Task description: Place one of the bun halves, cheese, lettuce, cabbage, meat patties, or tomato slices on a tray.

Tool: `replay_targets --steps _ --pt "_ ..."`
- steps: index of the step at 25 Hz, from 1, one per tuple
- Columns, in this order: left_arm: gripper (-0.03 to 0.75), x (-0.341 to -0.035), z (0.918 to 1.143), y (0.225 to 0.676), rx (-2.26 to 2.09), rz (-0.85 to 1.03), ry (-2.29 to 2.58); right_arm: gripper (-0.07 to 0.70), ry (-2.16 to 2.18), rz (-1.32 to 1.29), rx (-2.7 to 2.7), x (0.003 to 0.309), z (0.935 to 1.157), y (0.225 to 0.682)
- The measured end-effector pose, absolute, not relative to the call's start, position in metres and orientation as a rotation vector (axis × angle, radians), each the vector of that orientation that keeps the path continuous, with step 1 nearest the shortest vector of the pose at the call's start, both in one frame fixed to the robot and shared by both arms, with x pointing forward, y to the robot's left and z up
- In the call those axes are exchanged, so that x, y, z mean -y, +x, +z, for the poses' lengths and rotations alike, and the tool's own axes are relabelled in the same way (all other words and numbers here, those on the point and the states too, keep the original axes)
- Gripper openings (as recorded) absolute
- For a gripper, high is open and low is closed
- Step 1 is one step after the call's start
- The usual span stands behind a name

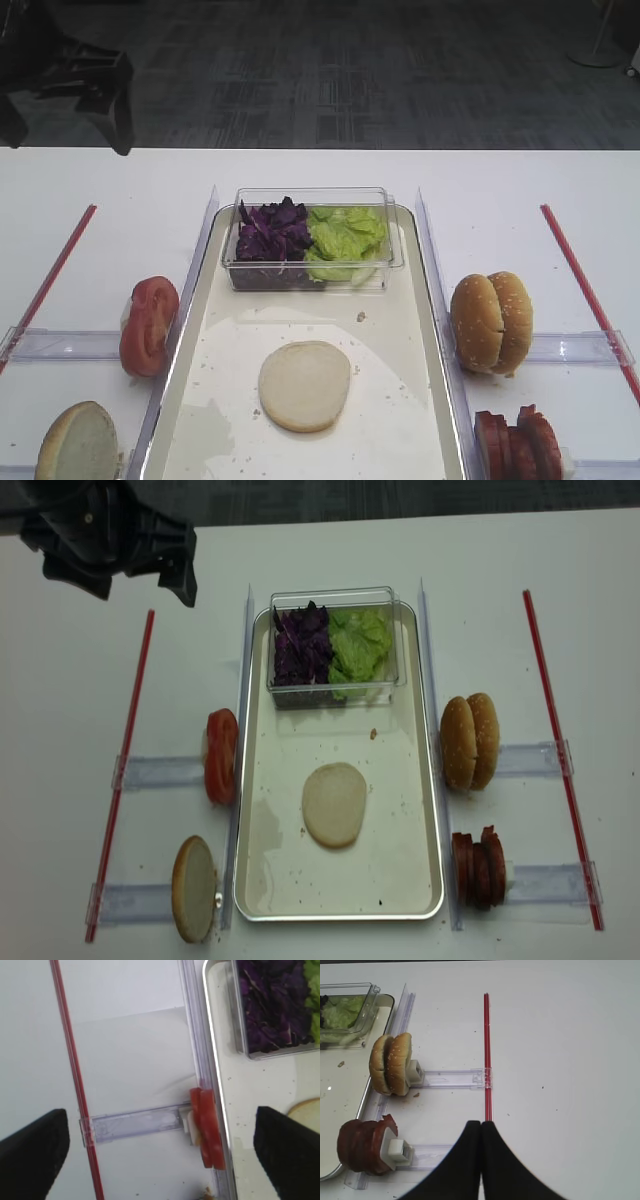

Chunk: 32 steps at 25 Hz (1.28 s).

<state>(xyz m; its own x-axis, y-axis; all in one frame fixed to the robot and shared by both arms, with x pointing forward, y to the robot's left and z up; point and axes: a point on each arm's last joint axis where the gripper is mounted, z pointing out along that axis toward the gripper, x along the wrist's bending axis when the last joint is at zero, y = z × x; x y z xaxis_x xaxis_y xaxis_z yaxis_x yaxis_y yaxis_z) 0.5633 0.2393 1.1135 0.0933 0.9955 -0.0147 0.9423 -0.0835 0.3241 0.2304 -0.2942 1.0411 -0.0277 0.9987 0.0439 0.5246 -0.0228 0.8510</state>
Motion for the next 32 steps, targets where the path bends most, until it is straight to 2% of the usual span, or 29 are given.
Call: replay_targets --steps 12,21,29,32 --pt "0.689 -0.244 1.117 0.562 -1.943 0.346 2.118 0.364 1.614 0.951 -1.619 0.294 1.041 0.23" --pt "0.689 -0.284 1.117 0.567 -2.038 0.382 2.057 0.364 1.614 0.951 -1.619 0.294 1.041 0.23" --pt "0.689 -0.299 1.119 0.566 -2.079 0.413 2.03 0.364 1.62 0.954 -1.616 0.294 1.041 0.23" --pt "0.689 -0.299 1.129 0.557 -2.063 0.449 2.015 0.364 1.614 0.951 -1.619 0.294 1.041 0.23"
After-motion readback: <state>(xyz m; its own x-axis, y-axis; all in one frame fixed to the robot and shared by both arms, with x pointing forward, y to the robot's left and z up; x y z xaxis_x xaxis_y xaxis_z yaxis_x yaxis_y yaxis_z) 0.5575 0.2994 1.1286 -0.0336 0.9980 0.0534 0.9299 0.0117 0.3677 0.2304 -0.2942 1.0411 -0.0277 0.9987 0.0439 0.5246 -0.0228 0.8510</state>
